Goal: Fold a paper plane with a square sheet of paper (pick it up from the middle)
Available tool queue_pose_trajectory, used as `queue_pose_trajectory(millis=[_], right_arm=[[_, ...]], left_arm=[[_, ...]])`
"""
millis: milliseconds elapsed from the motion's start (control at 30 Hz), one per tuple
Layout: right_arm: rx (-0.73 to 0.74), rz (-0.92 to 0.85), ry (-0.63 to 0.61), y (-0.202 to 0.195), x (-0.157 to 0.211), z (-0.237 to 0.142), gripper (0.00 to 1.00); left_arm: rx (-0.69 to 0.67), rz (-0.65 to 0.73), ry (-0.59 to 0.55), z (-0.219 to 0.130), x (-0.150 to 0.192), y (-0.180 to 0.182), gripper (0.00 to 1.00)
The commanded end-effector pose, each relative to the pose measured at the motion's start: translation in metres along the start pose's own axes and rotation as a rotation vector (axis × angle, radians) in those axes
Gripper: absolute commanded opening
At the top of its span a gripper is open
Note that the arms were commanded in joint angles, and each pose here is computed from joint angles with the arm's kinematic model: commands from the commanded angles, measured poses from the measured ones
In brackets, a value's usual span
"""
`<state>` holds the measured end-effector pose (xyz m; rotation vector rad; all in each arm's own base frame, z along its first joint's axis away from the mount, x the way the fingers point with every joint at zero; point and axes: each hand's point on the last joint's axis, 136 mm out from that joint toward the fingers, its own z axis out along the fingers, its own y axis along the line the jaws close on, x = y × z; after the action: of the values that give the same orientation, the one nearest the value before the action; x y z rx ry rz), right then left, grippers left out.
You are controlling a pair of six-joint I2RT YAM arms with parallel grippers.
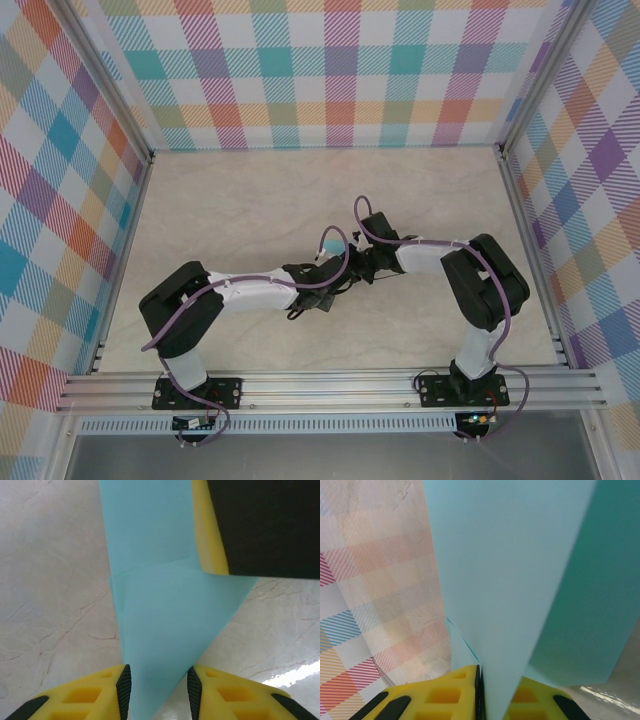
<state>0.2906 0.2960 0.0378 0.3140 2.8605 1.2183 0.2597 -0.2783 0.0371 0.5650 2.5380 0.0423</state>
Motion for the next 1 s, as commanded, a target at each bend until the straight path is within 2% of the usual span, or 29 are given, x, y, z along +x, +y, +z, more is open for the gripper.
queue_pose_trajectory(millis=[0,500,700,967], right_arm=[[-0.016,-0.010,0.002,0.011,-0.001,-0.003,0.12],[-0.027,-0.008,0.003,0.016,-0.003,-0.003,0.13],[-0.035,-0.007,-0.005,0.020,-0.004,-0.006,0.15],[-0.025,-0.021,-0.019,0.022,-0.005,-0.014,0.19]], left_arm=[[-0.030,-0.011,-0.041,-0.002,-0.010,-0.001,0.33],[-0.027,0.006,-0.008,0.006,0.003,-0.001,0.25],[-0.017,-0.003,-0.006,0.007,0.006,-0.002,0.13],[-0.005,-0.016,-0.016,0.006,0.004,-0.001,0.07]])
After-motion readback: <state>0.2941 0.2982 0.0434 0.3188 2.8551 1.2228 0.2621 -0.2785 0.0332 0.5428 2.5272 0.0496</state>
